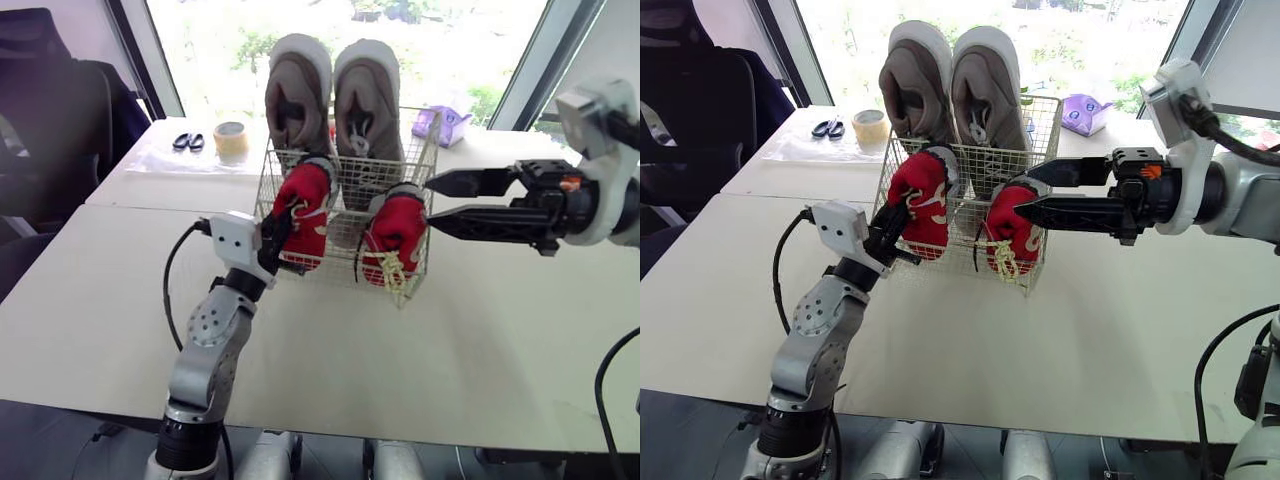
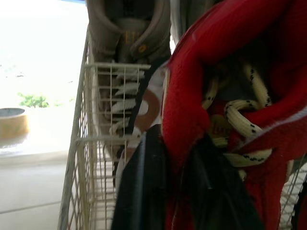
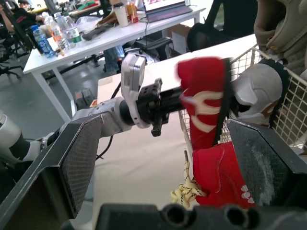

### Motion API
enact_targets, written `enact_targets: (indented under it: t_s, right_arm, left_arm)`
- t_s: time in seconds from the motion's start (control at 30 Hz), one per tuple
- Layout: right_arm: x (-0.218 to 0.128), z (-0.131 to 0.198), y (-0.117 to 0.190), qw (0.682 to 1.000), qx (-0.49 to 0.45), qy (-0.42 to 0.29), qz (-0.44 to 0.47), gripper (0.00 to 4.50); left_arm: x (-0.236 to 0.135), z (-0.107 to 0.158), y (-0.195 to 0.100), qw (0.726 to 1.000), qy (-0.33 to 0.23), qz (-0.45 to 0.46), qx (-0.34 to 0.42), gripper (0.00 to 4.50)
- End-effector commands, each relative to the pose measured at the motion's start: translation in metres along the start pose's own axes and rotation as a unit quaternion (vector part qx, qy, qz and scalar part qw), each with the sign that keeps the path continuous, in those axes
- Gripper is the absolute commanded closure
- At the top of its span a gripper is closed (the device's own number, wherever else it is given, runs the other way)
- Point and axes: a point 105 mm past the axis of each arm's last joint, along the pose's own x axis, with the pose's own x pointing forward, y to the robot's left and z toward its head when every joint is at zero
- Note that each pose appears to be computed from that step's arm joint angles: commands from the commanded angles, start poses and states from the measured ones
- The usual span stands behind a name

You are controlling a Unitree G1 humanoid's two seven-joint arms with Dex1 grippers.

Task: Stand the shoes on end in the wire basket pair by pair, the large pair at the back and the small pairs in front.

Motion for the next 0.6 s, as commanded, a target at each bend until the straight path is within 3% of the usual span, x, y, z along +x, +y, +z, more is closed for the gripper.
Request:
enact_targets:
  t_s: [0.03,0.1,0.33,0.6]
  right_arm:
    - [-0.003,0.007,0.006,1.0,-0.026,-0.014,0.001,0.0]
    - [-0.003,0.005,0.005,1.0,-0.025,-0.015,0.0,0.0]
    - [-0.002,-0.001,0.003,1.0,-0.021,-0.019,-0.001,0.0]
    - [-0.006,-0.006,-0.002,1.0,-0.021,-0.018,-0.01,0.0]
  left_arm:
    - [-0.006,0.007,0.001,1.0,0.015,-0.008,0.008,1.86]
    - [-0.012,0.009,0.005,0.999,0.031,-0.009,0.015,0.85]
    - [-0.043,0.025,0.006,0.996,0.077,-0.049,0.003,0.85]
    - [-0.059,0.046,0.033,0.991,0.112,-0.057,0.037,0.85]
